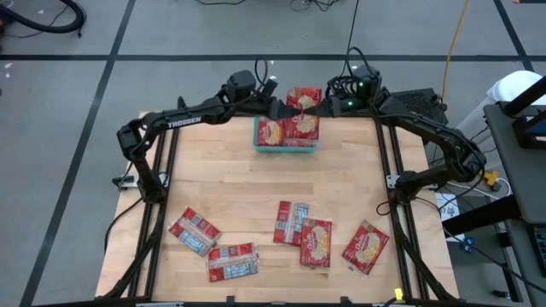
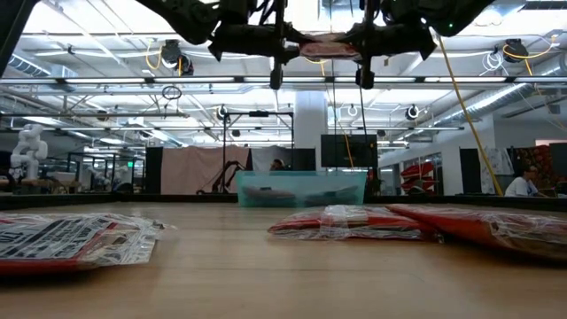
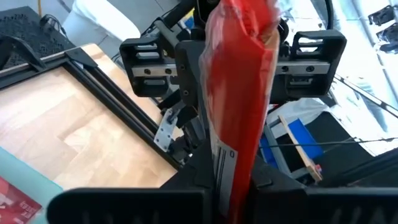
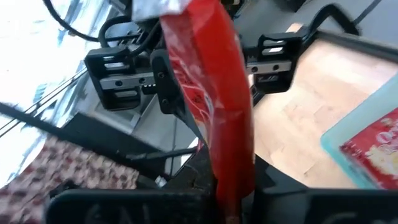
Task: Sort popcorn bags into baskets
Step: Put the red popcorn bag into the blue bin
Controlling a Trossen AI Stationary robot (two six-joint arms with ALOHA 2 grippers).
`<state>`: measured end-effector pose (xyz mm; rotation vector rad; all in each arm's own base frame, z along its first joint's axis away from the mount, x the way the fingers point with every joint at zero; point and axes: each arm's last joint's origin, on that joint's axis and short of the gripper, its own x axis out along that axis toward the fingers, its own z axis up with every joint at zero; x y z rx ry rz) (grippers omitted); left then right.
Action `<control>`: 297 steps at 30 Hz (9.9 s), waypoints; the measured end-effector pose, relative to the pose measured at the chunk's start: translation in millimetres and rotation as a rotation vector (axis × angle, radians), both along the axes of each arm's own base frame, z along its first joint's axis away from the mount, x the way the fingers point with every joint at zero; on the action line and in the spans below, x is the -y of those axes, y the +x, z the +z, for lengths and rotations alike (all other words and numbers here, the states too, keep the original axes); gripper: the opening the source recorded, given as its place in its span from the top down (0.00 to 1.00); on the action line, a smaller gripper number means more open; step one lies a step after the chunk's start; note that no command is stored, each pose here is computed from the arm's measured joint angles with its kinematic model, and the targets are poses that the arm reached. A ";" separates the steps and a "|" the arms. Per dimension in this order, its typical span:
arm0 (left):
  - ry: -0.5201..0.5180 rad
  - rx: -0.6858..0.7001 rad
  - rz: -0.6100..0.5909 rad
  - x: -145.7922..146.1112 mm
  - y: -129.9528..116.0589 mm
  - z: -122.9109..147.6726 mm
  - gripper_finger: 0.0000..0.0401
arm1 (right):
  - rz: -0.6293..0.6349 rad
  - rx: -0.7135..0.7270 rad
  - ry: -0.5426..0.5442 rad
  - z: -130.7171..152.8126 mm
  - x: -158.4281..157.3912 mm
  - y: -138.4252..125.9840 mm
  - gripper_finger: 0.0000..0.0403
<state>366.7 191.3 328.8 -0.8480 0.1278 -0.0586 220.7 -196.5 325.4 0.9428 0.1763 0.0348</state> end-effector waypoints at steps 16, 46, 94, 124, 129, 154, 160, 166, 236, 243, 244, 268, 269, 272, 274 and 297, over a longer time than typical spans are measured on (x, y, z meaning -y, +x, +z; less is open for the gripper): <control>-0.089 -0.197 -0.014 -60.1 -51.8 -24.3 0.95 | -0.181 -0.127 0.063 -11.7 9.2 -11.1 0.54; -0.309 -0.527 0.398 -59.5 -85.4 -119.4 0.94 | -0.213 -0.217 -0.004 -20.4 8.7 -14.4 0.54; -0.271 -0.614 0.386 -71.2 -72.1 -159.3 0.54 | -0.201 -0.208 -0.014 -20.8 15.0 -22.5 0.54; -0.040 -0.565 0.432 -62.3 -94.2 -96.9 0.63 | -0.198 -0.210 -0.008 -21.0 14.7 -22.5 0.54; -0.084 -0.627 0.344 -42.1 -92.9 -93.8 0.75 | -0.146 -0.206 0.050 -22.2 12.3 -22.8 0.54; -0.092 -0.996 -0.196 162.1 -74.3 -112.4 0.88 | 0.027 -0.578 0.050 -28.1 -74.5 -21.7 0.54; -0.099 -1.083 -0.261 196.0 -83.5 -131.1 0.83 | 0.075 -0.667 0.042 -30.3 -97.7 -19.1 0.54; -0.065 -1.197 -0.344 228.3 -98.0 -142.9 0.63 | 0.123 -0.727 0.013 -30.3 -120.8 -16.6 0.54; 0.778 -1.053 -0.562 211.3 -88.6 -130.3 1.00 | 0.079 -0.531 -0.200 -22.7 -130.6 9.3 0.53; 0.769 -0.983 -0.421 191.0 -73.6 -113.0 1.00 | 0.088 -0.399 -0.194 -56.0 -126.6 29.0 0.50; 0.772 -0.971 -0.406 189.3 -71.6 -110.1 1.00 | 0.091 -0.393 -0.197 -62.1 -126.5 31.9 0.49; 0.745 -0.853 -0.263 180.5 -56.6 -94.8 1.00 | 0.270 -0.194 -0.181 -171.7 -153.7 119.8 0.57; 0.744 -0.841 -0.254 180.4 -55.4 -94.1 1.00 | 0.273 -0.197 -0.179 -172.2 -153.9 119.7 0.61; 0.717 -0.803 -0.208 180.0 -51.6 -91.3 1.00 | 0.264 -0.190 -0.183 -167.5 -151.1 118.2 0.78; 0.672 -0.794 -0.178 179.3 -50.3 -86.9 0.98 | 0.253 -0.175 -0.197 -160.3 -147.0 115.7 0.91; 0.092 -0.615 0.252 125.2 -63.7 26.9 0.76 | 0.091 -0.173 -0.993 -31.3 -142.3 0.0 0.96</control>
